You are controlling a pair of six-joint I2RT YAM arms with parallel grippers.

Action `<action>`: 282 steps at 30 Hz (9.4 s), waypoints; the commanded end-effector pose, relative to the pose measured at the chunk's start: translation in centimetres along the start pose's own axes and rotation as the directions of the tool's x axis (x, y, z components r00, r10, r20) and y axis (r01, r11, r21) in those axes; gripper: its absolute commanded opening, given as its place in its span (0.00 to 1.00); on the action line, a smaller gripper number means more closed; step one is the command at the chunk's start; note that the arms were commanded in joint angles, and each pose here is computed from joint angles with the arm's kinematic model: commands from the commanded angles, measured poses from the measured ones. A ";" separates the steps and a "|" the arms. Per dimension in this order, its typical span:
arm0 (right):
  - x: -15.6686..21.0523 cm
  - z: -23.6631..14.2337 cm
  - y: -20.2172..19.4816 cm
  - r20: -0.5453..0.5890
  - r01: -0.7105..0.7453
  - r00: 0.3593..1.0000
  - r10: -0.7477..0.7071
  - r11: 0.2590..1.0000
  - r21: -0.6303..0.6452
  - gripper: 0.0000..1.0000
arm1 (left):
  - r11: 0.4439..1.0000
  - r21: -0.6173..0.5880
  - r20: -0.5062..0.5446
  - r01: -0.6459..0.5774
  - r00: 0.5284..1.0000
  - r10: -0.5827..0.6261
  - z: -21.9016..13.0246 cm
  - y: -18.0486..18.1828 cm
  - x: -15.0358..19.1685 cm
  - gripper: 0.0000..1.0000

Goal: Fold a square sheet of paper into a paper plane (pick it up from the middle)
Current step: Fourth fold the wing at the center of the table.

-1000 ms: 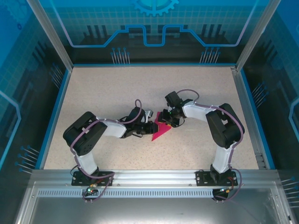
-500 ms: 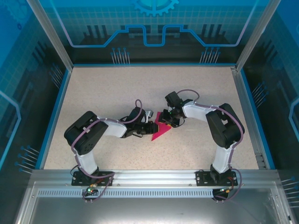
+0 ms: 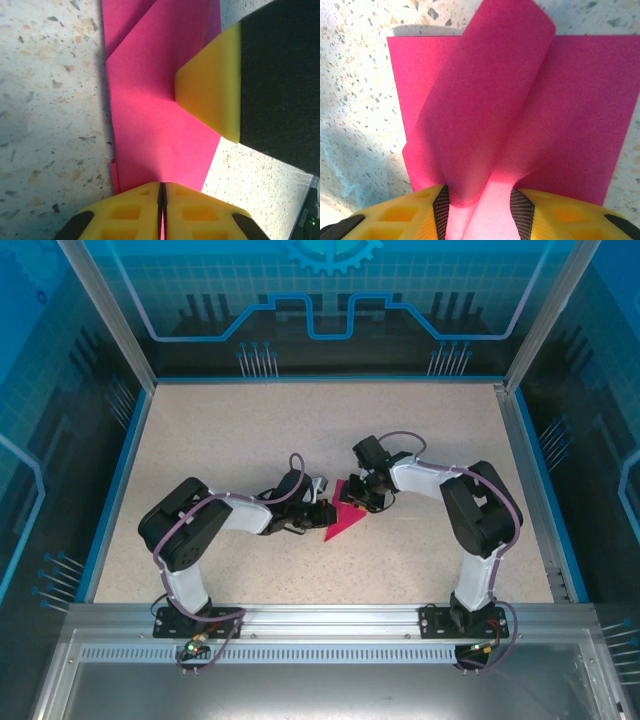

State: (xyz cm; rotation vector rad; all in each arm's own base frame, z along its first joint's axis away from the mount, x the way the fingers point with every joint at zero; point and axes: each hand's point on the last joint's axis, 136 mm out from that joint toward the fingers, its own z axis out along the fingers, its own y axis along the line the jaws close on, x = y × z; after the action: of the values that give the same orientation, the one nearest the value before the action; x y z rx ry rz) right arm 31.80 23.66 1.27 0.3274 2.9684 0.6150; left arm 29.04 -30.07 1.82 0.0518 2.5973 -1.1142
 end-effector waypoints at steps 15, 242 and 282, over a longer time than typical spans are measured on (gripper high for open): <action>2.8 2.7 -6.2 -0.085 -0.028 0.995 0.050 0.970 0.241 0.43 | 0.991 -0.119 -0.080 0.061 0.994 -0.071 0.9 2.7 1.8 0.08; 2.5 4.8 -4.2 -0.157 0.084 0.983 -0.096 0.993 -0.081 0.01 | 0.978 -0.209 -0.157 0.023 0.986 -0.057 -1.1 0.7 4.8 0.12; 2.6 5.4 -4.7 -0.170 0.066 0.982 -0.076 0.996 -0.063 0.00 | 0.984 -0.112 0.019 -0.137 0.990 0.140 -5.0 -5.1 0.0 0.08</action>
State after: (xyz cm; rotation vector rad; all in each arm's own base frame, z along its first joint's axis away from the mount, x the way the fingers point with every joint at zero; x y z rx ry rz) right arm 32.09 25.65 0.74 0.0418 2.8942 1.0656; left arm 24.70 -28.75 6.72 0.1349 2.6788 -0.9346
